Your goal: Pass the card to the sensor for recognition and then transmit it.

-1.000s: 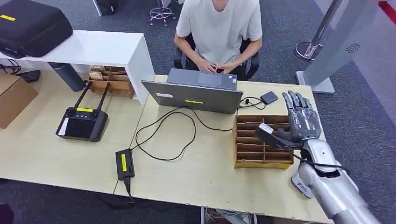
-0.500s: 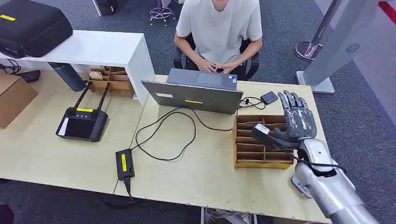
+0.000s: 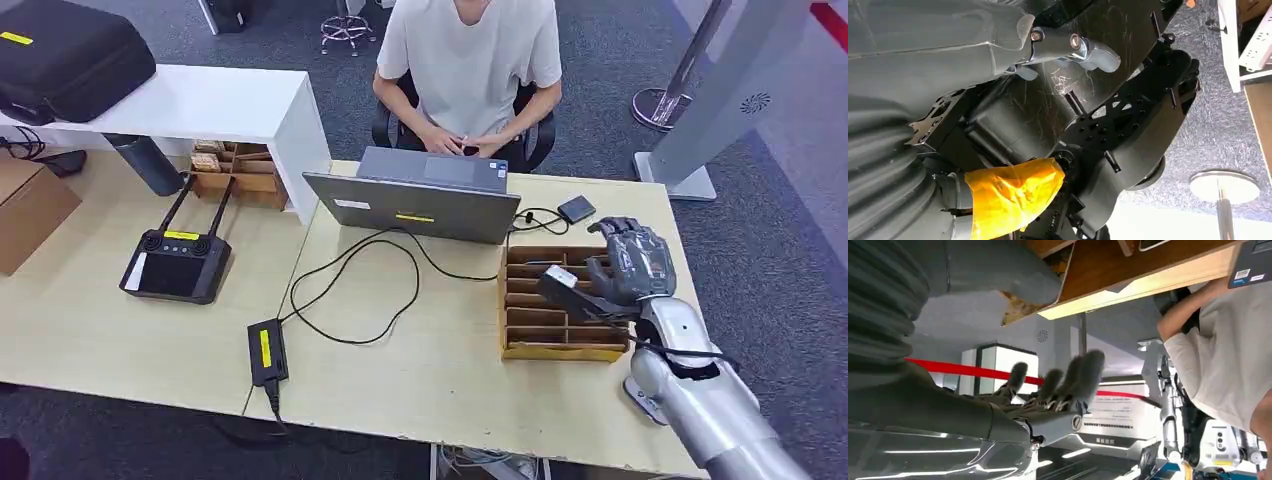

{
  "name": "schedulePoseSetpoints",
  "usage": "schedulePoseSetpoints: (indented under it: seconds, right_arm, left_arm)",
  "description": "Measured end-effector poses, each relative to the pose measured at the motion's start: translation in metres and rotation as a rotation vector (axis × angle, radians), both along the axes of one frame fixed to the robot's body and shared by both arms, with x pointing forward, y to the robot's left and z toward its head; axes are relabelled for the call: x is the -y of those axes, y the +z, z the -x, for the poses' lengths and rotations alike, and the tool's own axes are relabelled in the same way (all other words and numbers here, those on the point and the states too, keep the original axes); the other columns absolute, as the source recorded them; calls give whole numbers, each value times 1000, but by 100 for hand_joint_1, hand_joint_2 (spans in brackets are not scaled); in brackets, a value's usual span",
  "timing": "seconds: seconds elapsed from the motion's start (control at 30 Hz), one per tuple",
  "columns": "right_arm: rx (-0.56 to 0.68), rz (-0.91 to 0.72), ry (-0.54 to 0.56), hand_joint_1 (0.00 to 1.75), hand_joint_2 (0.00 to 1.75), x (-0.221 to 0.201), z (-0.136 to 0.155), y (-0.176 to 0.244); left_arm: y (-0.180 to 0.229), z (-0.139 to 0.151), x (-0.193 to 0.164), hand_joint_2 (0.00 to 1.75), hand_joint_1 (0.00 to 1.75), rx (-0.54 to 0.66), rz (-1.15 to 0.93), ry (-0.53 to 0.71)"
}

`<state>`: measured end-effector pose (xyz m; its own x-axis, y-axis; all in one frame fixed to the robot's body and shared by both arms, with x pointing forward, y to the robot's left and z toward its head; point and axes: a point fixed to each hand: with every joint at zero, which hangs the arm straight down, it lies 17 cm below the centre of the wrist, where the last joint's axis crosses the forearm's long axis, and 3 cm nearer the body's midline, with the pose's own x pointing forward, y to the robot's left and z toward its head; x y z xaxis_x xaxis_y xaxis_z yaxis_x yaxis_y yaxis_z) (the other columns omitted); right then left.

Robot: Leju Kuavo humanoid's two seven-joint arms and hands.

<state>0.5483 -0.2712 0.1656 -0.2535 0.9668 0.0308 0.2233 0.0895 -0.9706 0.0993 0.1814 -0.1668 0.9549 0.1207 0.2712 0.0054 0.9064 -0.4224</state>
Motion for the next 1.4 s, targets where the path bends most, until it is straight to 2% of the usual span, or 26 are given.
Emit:
schedulePoseSetpoints:
  seconds: [0.73,0.77,0.8,1.07,1.4]
  right_arm:
    - [-6,-16,4,175,175,0,0,0]
    - [-6,-16,4,75,175,0,0,0]
    - [-5,-16,4,0,175,0,0,0]
    - [35,-11,16,0,175,-5,1,11]
    - [223,-49,48,0,175,-20,10,71]
  left_arm:
    - [-3,-5,-8,175,0,18,-42,16]
    - [-3,-5,-9,175,0,18,-43,17]
    - [-4,-5,-9,175,0,18,-44,18]
    - [-5,-5,-11,175,0,20,-56,17]
    - [-4,-7,-9,175,0,19,-53,15]
